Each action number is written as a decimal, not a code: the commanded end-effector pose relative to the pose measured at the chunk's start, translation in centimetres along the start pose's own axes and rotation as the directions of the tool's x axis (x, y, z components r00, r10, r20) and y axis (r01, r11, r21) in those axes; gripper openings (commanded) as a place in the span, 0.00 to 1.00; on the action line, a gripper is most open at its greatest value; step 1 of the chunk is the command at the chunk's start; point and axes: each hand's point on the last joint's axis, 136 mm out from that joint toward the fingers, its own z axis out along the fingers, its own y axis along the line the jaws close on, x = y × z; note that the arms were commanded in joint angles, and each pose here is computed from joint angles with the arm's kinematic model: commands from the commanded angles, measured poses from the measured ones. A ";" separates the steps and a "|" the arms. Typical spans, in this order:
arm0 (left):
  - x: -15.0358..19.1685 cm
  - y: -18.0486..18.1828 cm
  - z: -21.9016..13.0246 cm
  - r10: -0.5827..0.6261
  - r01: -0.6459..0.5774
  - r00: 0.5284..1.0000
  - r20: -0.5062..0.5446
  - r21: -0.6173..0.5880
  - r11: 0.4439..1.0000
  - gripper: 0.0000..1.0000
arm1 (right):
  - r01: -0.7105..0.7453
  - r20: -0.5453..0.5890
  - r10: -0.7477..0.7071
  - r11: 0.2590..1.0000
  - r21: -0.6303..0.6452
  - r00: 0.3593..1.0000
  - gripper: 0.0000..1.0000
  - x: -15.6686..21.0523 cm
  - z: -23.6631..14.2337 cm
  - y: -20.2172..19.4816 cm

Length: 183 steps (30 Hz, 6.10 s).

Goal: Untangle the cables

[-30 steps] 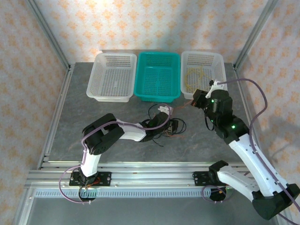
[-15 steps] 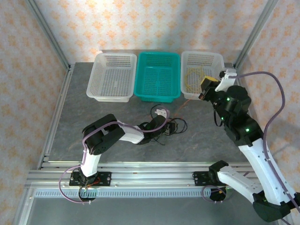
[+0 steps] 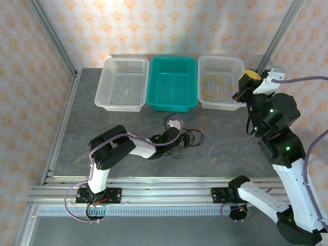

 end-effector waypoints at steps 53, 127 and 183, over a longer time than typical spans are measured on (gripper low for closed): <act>-23.3 -14.0 -17.9 0.252 -0.409 0.895 0.367 0.453 0.792 0.78 | -0.018 -0.163 -0.062 0.893 -0.449 0.985 0.00 2.4 4.5 10.4; -40.1 0.3 -14.5 0.129 -0.045 0.776 0.617 -0.150 0.988 0.00 | -0.223 -0.364 0.177 0.971 -0.087 0.914 0.40 23.2 7.1 5.0; -22.0 4.0 -12.9 0.022 0.035 0.950 0.311 -0.176 0.984 0.63 | -0.133 -0.649 -0.035 0.969 -0.208 0.760 0.38 34.2 3.6 6.0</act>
